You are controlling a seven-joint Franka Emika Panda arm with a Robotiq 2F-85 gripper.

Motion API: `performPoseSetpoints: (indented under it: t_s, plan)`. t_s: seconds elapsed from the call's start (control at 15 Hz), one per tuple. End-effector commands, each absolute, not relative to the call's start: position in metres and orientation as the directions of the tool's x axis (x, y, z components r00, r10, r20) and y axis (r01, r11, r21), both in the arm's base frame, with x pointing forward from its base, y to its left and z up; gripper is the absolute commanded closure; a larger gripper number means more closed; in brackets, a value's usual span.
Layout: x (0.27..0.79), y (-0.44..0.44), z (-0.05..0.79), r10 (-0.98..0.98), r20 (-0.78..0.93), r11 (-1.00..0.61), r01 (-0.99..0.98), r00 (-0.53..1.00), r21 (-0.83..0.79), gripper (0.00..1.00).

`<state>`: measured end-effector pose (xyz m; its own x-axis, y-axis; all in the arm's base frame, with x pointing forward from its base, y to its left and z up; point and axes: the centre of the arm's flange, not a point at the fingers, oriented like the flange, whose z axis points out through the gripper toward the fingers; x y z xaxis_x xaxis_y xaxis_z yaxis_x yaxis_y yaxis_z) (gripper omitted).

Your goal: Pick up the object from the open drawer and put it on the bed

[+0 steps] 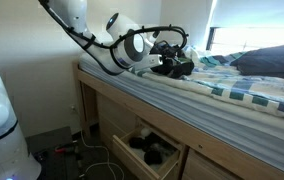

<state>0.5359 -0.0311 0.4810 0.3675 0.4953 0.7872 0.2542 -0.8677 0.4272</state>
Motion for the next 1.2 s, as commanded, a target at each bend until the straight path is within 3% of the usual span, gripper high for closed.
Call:
performPoseSetpoints:
  t_s: [0.0,0.67,1.13]
  plan:
    - [0.556,-0.036,0.477,0.486,0.777,-0.873,0.244,0.399,0.421,0.0]
    - [0.587,-0.03,0.46,0.489,0.765,-0.872,0.25,0.418,0.421,0.0]
    - [0.567,-0.024,0.474,0.494,0.751,-0.87,0.244,0.439,0.429,0.0]
